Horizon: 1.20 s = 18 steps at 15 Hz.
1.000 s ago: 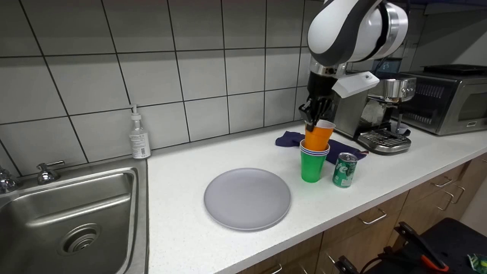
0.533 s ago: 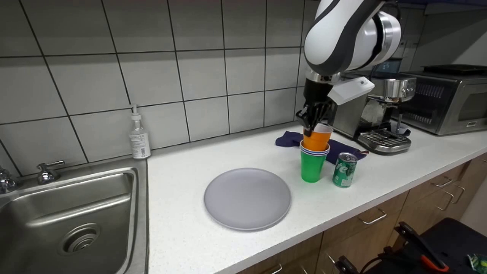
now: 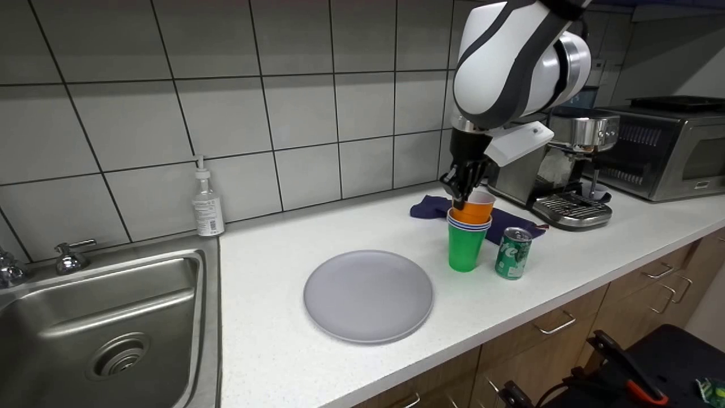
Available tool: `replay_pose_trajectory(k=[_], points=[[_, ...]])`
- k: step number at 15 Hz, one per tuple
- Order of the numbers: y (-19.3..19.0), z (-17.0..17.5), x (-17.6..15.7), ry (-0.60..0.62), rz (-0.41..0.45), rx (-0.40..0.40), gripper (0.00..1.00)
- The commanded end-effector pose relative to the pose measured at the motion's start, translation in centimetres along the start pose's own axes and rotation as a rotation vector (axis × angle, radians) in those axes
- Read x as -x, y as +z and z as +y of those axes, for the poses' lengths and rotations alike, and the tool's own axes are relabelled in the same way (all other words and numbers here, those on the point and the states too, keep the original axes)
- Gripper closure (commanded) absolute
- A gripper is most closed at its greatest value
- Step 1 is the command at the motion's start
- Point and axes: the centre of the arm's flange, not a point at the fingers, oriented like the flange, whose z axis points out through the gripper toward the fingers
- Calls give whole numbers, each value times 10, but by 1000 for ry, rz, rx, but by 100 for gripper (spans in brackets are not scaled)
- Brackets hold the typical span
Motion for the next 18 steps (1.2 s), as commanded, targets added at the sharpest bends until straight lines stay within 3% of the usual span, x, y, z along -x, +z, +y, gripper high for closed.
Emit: replay_pose_trajectory(k=[1,8,9,10,12,18], points=[[4,-5,-1,10,5,20,99],[6,-9,-1,6,6,9,98],[6,-9,-1,9,4,7,70],[6,-9,-2,9,3,6,68],[5,-8,-2,11,-1,4,56],[0,0,2,32,7,-18,11]])
